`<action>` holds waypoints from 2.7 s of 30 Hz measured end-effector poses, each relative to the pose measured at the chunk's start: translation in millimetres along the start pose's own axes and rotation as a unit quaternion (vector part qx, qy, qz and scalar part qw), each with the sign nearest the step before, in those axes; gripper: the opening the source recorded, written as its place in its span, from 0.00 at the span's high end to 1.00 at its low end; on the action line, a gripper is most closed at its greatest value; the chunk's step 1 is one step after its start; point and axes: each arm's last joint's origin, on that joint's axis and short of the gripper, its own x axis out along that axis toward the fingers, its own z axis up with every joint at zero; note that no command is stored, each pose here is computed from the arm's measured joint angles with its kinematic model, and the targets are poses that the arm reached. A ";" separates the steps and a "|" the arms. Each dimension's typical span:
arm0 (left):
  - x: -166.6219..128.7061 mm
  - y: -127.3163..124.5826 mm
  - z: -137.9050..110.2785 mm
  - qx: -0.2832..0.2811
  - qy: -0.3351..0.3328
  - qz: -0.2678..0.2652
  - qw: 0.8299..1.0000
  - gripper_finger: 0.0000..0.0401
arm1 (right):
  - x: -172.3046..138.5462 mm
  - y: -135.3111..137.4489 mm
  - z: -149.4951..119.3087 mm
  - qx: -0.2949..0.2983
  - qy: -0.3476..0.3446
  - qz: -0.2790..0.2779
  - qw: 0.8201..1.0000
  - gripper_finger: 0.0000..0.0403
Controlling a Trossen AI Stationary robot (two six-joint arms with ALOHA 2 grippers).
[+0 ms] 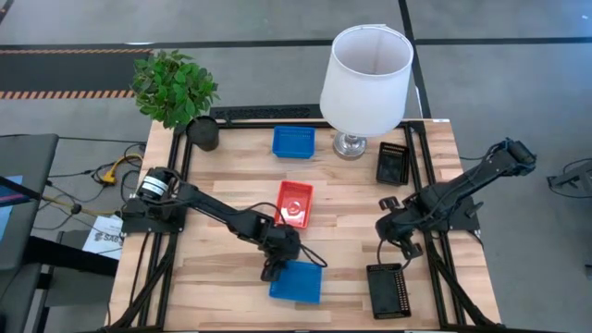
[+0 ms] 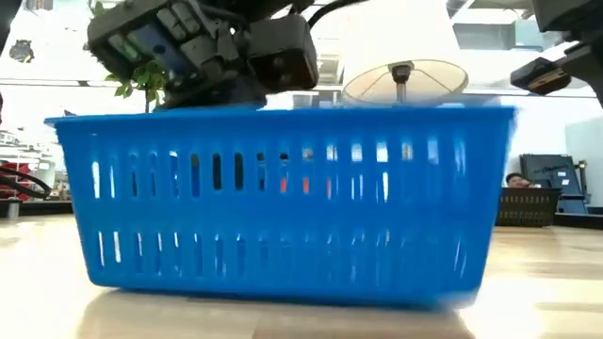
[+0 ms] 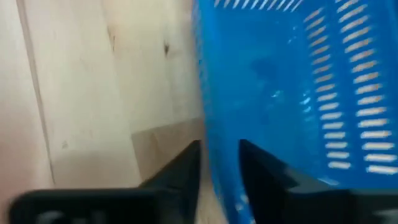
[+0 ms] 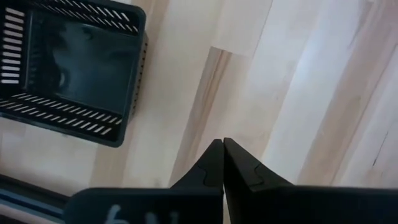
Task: Stack baskets by color
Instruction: Stack the bottom blue bin on top of the top blue bin
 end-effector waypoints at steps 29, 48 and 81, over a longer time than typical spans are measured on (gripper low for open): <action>-238.9 144.3 -6.3 0.061 -0.067 0.388 0.917 1.00 | -5.1 -36.8 23.1 0.186 -0.119 -0.030 0.975 0.97; -258.9 282.8 -28.7 0.156 -0.064 0.382 0.909 1.00 | -7.9 -45.2 31.8 0.345 -0.187 -0.064 0.917 0.98; -228.4 314.8 -27.2 0.120 -0.043 0.313 0.941 0.86 | -7.6 -45.5 30.7 0.334 -0.185 -0.082 0.921 0.98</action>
